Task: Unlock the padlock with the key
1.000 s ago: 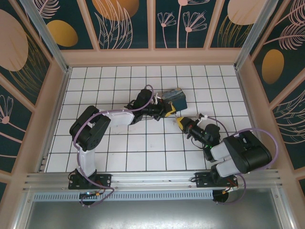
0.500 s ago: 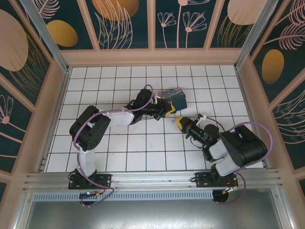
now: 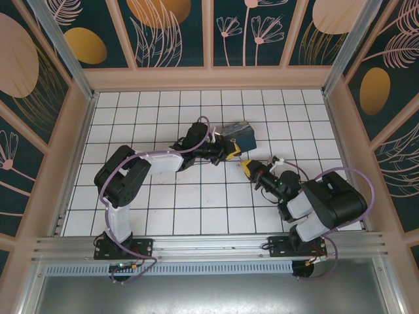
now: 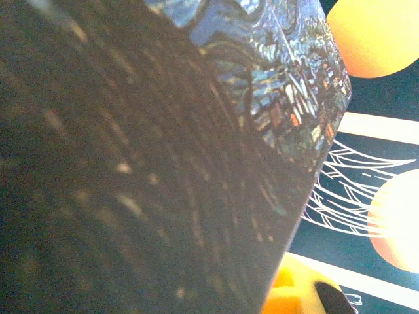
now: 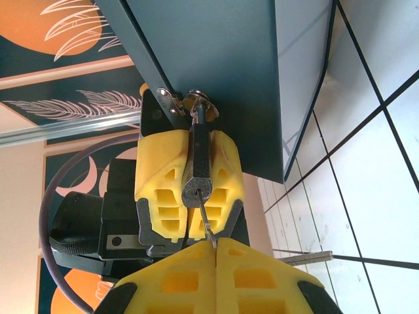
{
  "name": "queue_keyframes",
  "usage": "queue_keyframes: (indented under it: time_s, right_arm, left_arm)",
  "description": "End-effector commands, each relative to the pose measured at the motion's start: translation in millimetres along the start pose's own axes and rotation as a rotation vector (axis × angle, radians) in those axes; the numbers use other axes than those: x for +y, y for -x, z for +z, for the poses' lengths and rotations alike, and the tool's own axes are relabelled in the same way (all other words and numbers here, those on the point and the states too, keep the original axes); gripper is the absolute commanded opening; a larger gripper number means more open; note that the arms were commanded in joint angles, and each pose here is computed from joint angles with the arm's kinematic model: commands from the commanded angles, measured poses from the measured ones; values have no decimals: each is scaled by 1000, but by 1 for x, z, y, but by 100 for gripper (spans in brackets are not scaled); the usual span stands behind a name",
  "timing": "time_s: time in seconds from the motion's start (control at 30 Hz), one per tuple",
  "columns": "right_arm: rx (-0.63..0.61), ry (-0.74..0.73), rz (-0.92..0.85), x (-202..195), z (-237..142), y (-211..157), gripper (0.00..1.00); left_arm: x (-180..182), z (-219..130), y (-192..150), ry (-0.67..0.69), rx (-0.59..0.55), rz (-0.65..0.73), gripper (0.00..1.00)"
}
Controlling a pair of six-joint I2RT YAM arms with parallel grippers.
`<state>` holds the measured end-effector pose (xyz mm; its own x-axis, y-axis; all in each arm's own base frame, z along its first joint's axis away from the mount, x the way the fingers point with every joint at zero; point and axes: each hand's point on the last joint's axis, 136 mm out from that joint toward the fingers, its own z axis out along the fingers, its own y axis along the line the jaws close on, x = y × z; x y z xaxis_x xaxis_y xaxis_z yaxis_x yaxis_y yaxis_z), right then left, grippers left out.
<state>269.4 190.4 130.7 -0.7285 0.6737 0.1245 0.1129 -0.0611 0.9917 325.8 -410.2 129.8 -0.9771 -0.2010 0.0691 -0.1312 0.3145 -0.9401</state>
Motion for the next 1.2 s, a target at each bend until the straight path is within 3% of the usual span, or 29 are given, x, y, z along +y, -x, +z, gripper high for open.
queue_keyframes:
  time_s: [0.0,0.3,0.8,1.17]
  right_arm:
    - [-26,78,-10,24,8,3,0]
    - [-49,124,40,36,19,2,0]
    - [-68,158,91,42,13,6,0]
    - [-72,182,58,58,24,19,0]
  left_arm:
    - [-19,-8,-8,-35,13,37,0]
    - [-22,-12,-9,-23,-27,75,0]
    - [-31,-9,-24,-115,64,177,0]
    - [-28,-12,-30,-92,88,219,0]
